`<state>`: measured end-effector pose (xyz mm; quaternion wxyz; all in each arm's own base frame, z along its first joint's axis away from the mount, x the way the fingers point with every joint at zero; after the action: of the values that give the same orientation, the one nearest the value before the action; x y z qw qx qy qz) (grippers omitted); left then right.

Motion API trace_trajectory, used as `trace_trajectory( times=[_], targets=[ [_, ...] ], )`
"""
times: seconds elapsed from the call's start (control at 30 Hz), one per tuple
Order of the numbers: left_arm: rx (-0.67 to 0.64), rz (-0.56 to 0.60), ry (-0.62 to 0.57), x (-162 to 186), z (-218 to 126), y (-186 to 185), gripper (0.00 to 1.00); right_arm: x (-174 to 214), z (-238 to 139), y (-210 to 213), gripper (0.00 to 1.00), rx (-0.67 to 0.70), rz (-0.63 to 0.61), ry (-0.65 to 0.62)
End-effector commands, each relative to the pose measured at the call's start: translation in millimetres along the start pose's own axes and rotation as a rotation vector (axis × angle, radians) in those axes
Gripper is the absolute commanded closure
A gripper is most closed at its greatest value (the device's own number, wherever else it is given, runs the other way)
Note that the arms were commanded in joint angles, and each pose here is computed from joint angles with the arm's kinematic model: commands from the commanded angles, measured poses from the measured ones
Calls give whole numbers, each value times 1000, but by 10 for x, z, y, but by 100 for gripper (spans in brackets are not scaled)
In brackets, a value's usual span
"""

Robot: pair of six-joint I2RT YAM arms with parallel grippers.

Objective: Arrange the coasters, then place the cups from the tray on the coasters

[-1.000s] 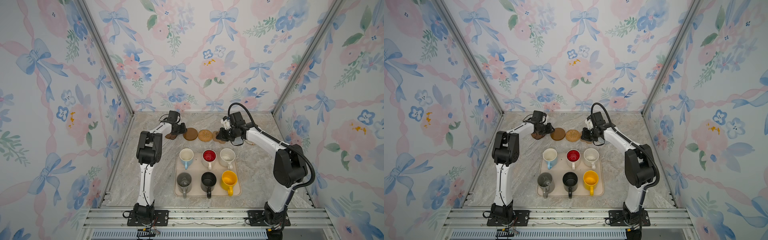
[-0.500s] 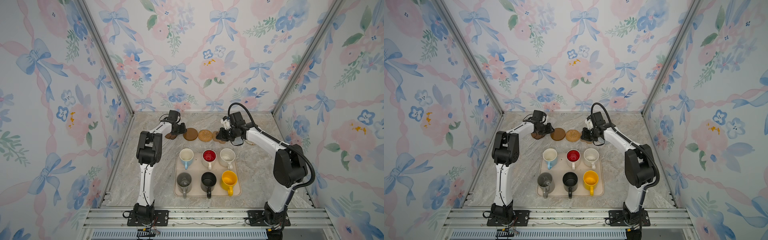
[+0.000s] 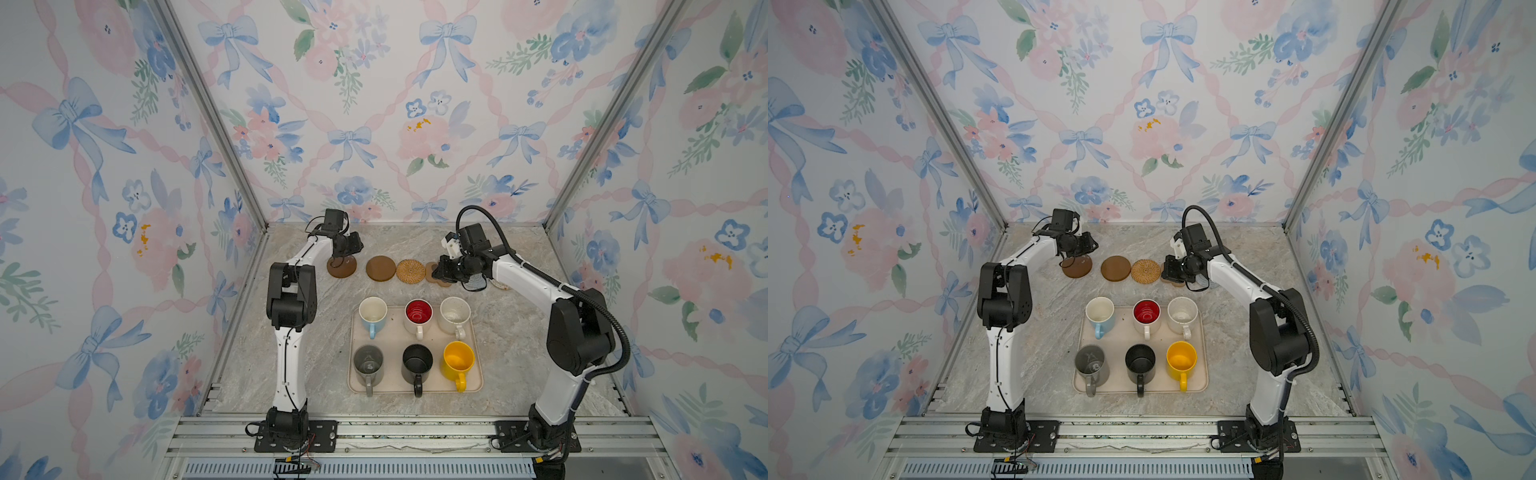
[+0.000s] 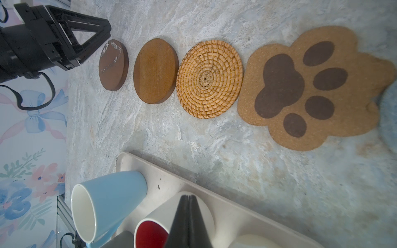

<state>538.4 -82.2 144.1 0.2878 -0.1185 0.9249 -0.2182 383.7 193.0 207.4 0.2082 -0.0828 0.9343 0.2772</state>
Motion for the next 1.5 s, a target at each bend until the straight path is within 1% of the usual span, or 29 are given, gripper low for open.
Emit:
trace_trajectory(
  times=[0.0, 0.13, 0.43, 0.63, 1.0, 1.2, 1.47],
  targets=[
    [-39, -3, -45, -143, -135, 62, 71, 27, 7, 25, 100, -2, -2, 7],
    [-74, -22, -54, -183, -99, 220, 71, 34, 5, 16, 100, 3, 0, 10],
    [-103, -60, -64, -277, 30, 465, 72, 39, 3, 30, 100, 8, 1, 14],
    [-117, -64, -48, -228, 115, 532, 72, 28, 12, 30, 100, 9, 3, 17],
    [-149, -43, -18, -110, 117, 598, 72, 46, 48, 15, 100, 11, 13, 26],
    [-162, -40, 12, -11, 177, 663, 72, 40, 77, 19, 100, 5, 16, 29],
    [-158, -48, 33, 68, 119, 664, 72, 29, 77, 33, 100, -1, 12, 26]
  ],
)
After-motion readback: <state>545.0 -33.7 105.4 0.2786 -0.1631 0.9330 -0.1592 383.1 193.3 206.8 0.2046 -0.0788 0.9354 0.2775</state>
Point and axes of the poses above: each gripper's point midway between its finger pads, its own z axis out along the fingers, its own y axis along the line the jaws close on, x = y × z, the point moved 9 cm from there along -z, back along the fingers, and after that the axes turned 6 degrees about -z, right-handed, at the moved point
